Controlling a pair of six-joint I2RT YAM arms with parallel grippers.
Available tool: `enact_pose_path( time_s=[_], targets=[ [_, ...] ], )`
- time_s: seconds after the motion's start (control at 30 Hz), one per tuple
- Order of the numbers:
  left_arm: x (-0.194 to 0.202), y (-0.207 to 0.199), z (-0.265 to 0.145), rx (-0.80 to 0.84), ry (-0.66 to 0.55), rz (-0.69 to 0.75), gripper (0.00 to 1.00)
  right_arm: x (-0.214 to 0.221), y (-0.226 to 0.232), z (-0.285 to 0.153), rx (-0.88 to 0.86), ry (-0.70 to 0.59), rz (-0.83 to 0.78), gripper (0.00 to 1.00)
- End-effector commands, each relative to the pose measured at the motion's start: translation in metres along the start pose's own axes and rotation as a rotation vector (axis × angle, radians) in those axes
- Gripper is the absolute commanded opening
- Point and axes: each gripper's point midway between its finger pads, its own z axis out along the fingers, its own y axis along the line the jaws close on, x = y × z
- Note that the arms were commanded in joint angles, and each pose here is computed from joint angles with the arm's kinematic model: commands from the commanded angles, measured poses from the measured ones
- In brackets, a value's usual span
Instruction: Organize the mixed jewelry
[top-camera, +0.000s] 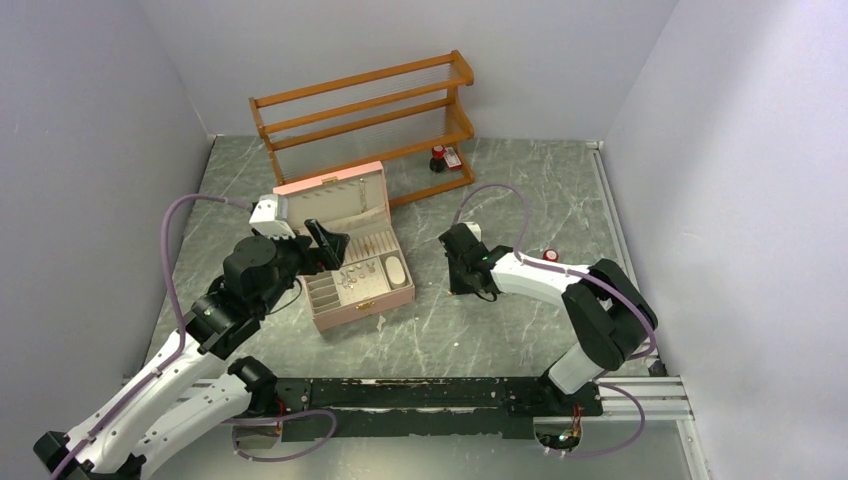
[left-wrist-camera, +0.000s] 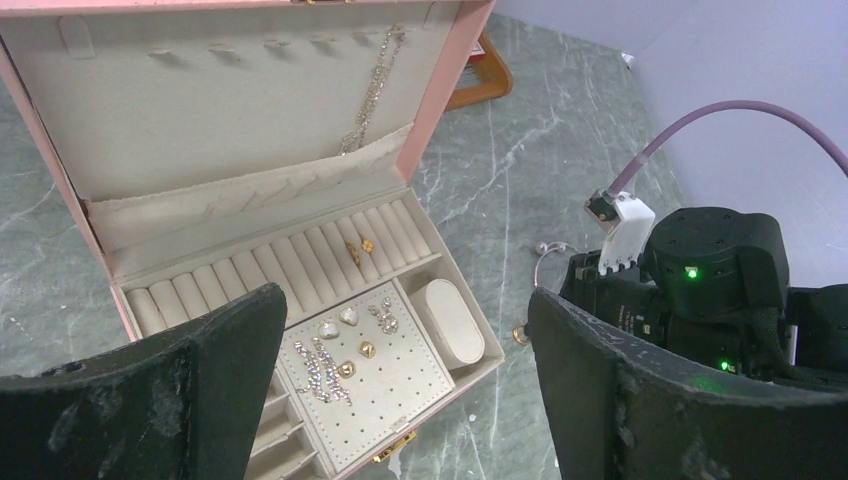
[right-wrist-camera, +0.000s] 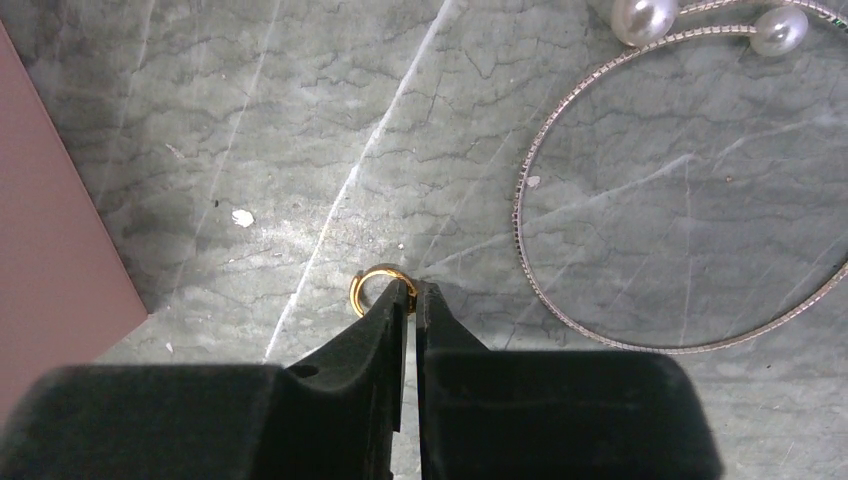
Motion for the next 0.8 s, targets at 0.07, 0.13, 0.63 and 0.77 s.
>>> enact_pose_path(
  time_s=[0.07,0.13,0.63,0.77],
  targets=[
    [-0.008,-0.008,-0.003,0.04,-0.039,-0.037,0.95,-0.009,-0.002,-0.004,0.009,-0.039,0.01,0.03],
    [-0.007,-0.009,-0.003,0.045,-0.03,-0.04,0.95,-0.017,0.001,-0.011,-0.01,-0.079,0.025,0.02],
    [0.05,-0.061,0.013,0.321,0.172,-0.275,0.91,-0.073,0.1,-0.126,-0.42,-0.438,0.059,0.03],
    [0.054,-0.067,0.009,0.397,0.142,-0.396,0.88,-0.077,0.136,-0.151,-0.521,-0.474,0.062,0.03]
  ],
)
